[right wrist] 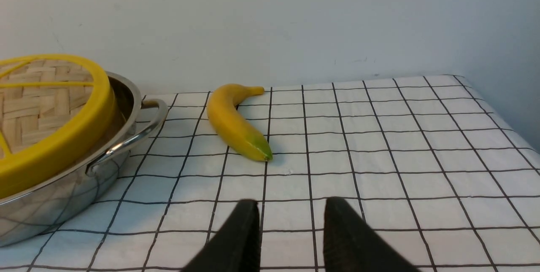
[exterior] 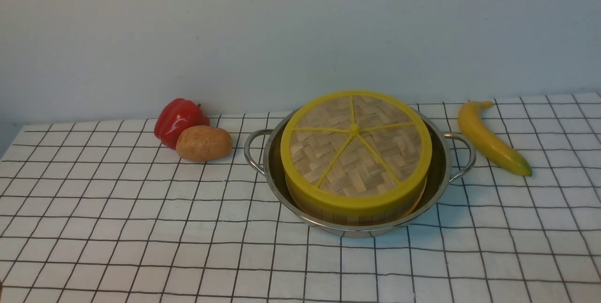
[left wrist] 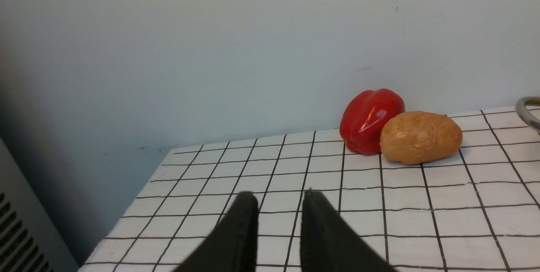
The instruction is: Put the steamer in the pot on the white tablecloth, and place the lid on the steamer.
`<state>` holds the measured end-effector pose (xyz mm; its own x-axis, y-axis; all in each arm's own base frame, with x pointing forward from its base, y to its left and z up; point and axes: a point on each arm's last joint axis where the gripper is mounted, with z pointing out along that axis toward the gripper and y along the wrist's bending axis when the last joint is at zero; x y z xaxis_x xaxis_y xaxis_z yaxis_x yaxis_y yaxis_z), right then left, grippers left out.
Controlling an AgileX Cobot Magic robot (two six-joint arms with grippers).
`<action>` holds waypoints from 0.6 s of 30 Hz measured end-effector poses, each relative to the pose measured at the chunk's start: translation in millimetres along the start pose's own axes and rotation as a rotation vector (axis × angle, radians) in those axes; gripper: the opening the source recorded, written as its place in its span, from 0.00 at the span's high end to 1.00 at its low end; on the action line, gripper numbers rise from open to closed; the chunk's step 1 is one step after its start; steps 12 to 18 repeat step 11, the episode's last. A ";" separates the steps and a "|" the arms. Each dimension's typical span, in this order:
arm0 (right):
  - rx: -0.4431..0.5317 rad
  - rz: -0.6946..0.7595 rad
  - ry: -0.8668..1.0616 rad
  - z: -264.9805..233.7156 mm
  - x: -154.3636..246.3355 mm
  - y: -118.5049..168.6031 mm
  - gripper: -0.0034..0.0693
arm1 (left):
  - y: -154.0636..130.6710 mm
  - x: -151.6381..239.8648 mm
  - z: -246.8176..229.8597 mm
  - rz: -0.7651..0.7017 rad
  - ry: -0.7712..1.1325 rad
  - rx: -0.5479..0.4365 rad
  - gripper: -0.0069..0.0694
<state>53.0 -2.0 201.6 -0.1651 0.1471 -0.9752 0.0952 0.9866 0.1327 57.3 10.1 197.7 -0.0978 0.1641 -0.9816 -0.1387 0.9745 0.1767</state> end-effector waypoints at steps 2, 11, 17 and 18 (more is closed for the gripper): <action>0.000 0.000 0.000 0.0 0.0 0.0 0.62 | 0.0 0.0 0.0 0.000 0.000 0.000 0.71; 0.000 0.003 0.000 0.0 0.0 0.0 0.62 | 0.0 0.0 0.0 0.000 0.000 0.000 0.69; 0.000 0.003 0.000 0.0 0.0 0.0 0.62 | 0.0 0.0 0.0 0.000 0.000 0.000 0.69; 0.000 0.003 0.000 0.0 0.0 0.0 0.62 | 0.0 0.0 0.0 0.000 0.000 0.000 0.69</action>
